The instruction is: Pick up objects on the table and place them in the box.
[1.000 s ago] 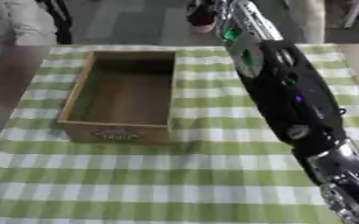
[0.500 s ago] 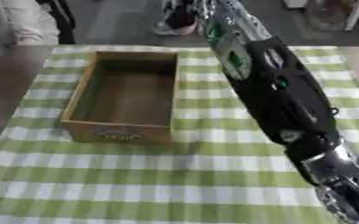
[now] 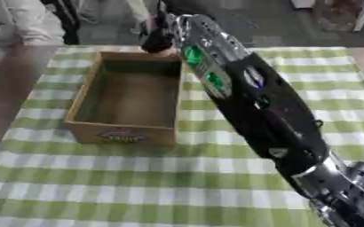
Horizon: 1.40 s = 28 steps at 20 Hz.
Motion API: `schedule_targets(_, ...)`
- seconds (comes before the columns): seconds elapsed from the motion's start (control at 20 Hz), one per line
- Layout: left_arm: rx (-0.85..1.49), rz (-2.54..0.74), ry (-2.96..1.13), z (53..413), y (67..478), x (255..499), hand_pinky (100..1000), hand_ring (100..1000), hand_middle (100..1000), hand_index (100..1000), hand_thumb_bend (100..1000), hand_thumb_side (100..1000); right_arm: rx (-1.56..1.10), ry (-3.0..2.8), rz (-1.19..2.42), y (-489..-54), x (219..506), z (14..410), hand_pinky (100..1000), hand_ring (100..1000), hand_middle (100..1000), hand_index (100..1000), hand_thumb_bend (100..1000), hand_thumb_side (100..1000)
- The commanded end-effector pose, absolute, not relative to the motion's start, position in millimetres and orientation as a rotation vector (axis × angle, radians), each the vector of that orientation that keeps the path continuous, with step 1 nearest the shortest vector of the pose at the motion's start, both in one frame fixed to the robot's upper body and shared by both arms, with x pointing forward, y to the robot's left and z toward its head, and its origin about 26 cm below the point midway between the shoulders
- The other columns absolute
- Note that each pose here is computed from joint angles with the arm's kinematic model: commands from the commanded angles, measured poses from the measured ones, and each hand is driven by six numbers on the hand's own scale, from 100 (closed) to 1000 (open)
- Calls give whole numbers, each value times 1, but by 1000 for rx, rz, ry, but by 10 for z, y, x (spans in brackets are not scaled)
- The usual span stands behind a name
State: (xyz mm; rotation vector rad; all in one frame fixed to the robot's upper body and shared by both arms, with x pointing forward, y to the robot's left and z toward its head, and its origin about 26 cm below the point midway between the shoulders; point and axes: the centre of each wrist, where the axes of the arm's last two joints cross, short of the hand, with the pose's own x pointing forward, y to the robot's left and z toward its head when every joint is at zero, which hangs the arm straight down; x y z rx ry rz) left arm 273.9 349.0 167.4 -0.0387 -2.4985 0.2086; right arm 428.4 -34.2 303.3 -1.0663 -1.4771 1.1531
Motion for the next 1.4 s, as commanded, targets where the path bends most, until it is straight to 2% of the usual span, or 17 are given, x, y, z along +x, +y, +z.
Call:
schedule_targets(0.05,-30,165,-2528,1782,3501,2722,538,471,542,830,100,973,-1062,-1474,1159,-247,4281,3006,376,456,318,316,100,347)
schedule_targets(0.65,-33,165,-2526,1776,3492,2725,537,468,540,829,100,973,-1041,-1369,1154,-61,4443,2452,382,467,322,322,100,369)
schedule_targets(0.85,-34,166,-2524,1774,3491,2725,537,468,540,829,100,972,-1031,-1335,1178,-3,4481,2299,427,507,375,359,100,389)
schedule_targets(0.95,-34,166,-2524,1775,3490,2726,537,468,540,829,100,971,-1020,-1321,1195,19,4496,2233,476,551,450,411,100,396)
schedule_targets(1.0,-34,167,-2524,1775,3490,2726,537,468,540,829,100,971,-1014,-1318,1205,27,4499,2211,498,568,477,446,100,371)
schedule_targets(1.1,-33,167,-2522,1774,3491,2725,537,468,540,828,100,968,-993,-1318,1224,40,4498,2187,577,626,569,546,100,304)
schedule_targets(1.2,-31,167,-2521,1773,3492,2724,537,468,540,828,100,969,-984,-1314,1247,44,4498,2190,638,691,676,664,100,286)
schedule_targets(1.3,-31,167,-2520,1773,3492,2724,537,468,540,829,100,969,-980,-1314,1270,43,4489,2221,674,753,764,779,100,302)
schedule_targets(1.4,-30,167,-2520,1773,3493,2723,537,468,540,829,100,968,-991,-1312,1290,32,4481,2276,712,792,811,854,100,334)
